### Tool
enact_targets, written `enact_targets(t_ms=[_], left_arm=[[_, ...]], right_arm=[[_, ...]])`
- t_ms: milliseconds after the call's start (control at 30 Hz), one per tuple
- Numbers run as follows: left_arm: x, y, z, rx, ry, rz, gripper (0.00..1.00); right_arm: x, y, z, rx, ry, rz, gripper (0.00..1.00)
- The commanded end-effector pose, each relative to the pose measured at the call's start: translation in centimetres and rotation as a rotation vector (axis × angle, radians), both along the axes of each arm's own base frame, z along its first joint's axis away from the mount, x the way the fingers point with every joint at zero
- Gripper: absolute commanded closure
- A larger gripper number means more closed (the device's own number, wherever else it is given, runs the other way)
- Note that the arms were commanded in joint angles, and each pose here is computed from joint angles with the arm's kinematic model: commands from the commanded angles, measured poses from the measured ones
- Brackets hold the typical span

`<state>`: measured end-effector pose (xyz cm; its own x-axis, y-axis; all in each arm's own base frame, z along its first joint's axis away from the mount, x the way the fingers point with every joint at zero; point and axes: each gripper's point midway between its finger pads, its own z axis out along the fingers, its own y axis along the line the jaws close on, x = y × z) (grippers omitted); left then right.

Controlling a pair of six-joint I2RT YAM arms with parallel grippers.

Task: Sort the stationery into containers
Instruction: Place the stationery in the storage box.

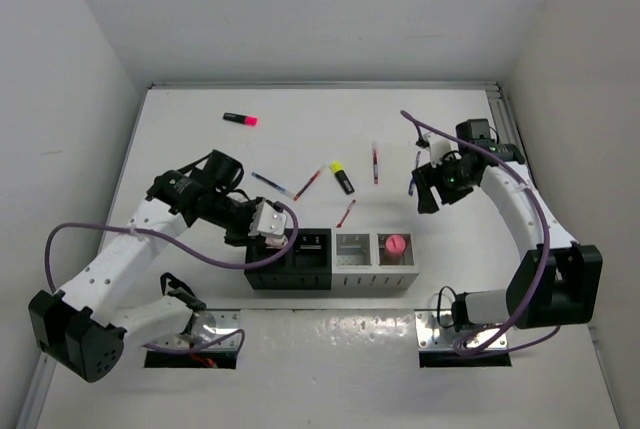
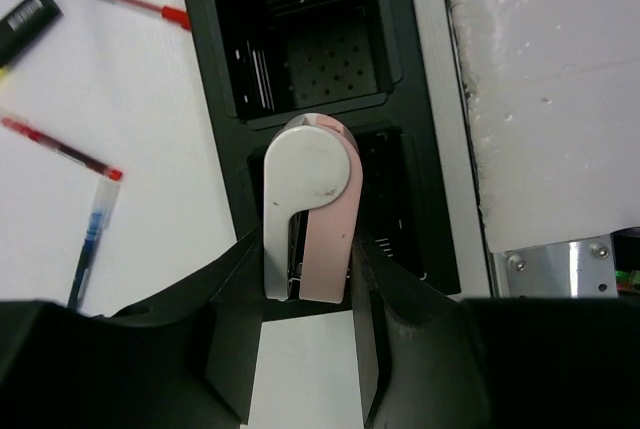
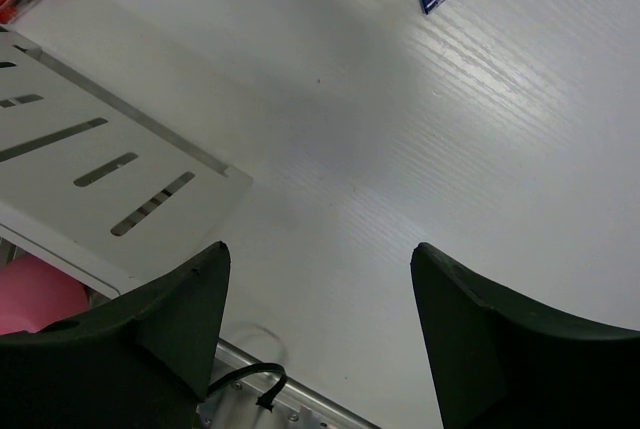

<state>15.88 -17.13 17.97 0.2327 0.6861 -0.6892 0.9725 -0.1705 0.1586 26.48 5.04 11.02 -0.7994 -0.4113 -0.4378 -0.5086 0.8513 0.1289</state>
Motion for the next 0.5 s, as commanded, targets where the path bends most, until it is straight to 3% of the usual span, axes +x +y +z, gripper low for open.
enact_targets(t_ms=[0, 400, 467], left_arm=[[1.2, -0.3, -0.1, 0.010, -0.012, 0.037, 0.65], [0.4, 2.3, -1.8, 0.148, -0.026, -0.022, 0.63], [0.4, 2.5, -2.0, 0.161, -0.029, -0.030, 0.51]], right_arm=[[1.0, -0.1, 1.3, 0.006, -0.046, 0.011, 0.28], [0.5, 0.0, 0.5, 0.013, -0.028, 0.004, 0.28], [0.6, 0.0, 0.5, 0.014, -0.025, 0.006, 0.28]])
